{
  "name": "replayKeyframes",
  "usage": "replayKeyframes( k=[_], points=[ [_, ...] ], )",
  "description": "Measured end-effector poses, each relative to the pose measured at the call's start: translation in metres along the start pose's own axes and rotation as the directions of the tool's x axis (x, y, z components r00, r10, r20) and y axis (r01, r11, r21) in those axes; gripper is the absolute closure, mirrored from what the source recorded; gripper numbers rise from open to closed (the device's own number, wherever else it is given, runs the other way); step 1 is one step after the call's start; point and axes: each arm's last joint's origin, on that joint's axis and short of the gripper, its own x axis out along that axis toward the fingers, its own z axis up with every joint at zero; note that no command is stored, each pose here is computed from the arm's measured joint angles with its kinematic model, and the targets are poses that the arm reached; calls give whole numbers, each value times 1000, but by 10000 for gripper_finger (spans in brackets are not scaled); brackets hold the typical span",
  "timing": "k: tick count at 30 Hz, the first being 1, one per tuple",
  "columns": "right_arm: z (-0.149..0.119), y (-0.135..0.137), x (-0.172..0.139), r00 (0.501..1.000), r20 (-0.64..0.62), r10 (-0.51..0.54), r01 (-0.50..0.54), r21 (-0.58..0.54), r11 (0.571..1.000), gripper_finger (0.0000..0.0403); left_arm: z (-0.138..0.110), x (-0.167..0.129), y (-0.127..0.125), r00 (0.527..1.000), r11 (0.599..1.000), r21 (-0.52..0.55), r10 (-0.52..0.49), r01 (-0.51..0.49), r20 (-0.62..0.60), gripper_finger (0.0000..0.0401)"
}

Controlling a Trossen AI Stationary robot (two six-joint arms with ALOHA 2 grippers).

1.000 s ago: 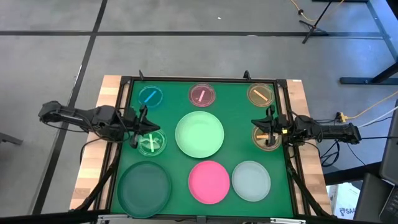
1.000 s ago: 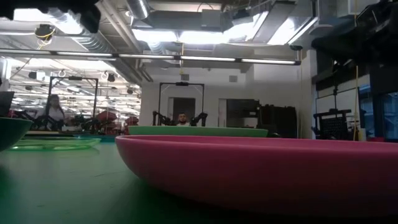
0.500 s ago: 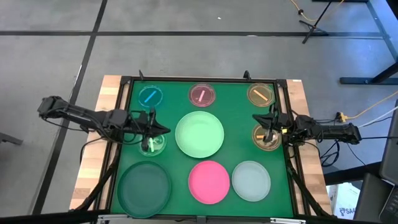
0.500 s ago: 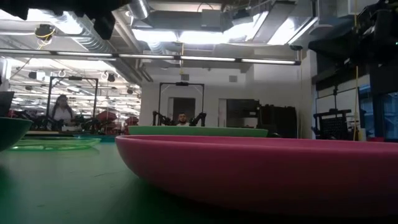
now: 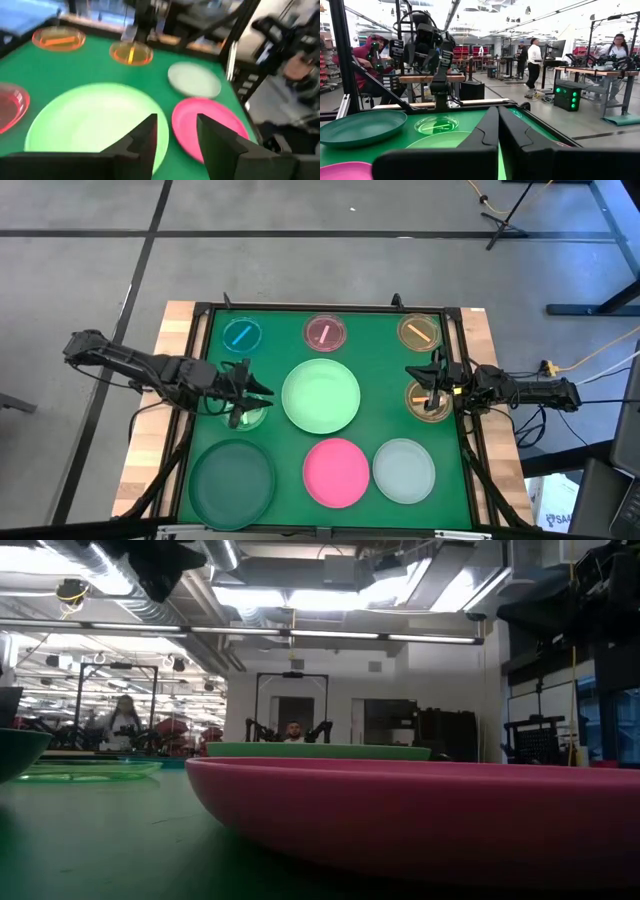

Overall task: Stack plastic plates
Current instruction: Stack the dark green plate on top of the light green plate

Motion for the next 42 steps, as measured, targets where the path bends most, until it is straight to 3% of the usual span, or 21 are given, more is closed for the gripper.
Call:
replayKeyframes(
  k=[6, 13, 19, 26, 37, 42],
  points=[
    [0, 0, 0, 1000, 2, 0, 0, 0, 1000, 403, 19, -7, -14, 988, 999, -21, 44, -48, -148, 263],
    [0, 0, 0, 1000, -3, -1, 1, -1, 1000, 403, 7, -4, -24, 953, 989, -118, 52, -91, -300, 265],
    [1, 0, 0, 1000, 6, -10, 10, -2, 1000, 403, -15, 2, -28, 882, 979, -66, 144, -193, -448, 266],
    [1, -1, 0, 1000, 5, -19, 20, -28, 999, 403, -32, 13, -38, 805, 963, -157, 89, -221, -586, 266],
    [1, -1, 0, 999, 3, -50, 50, -28, 998, 403, -66, 38, -54, 670, 976, -51, 107, -211, -735, 266],
    [1, -1, 0, 999, 3, -49, 49, -28, 998, 403, -79, 48, -57, 593, 974, -59, 85, -219, -801, 266]
  ],
)
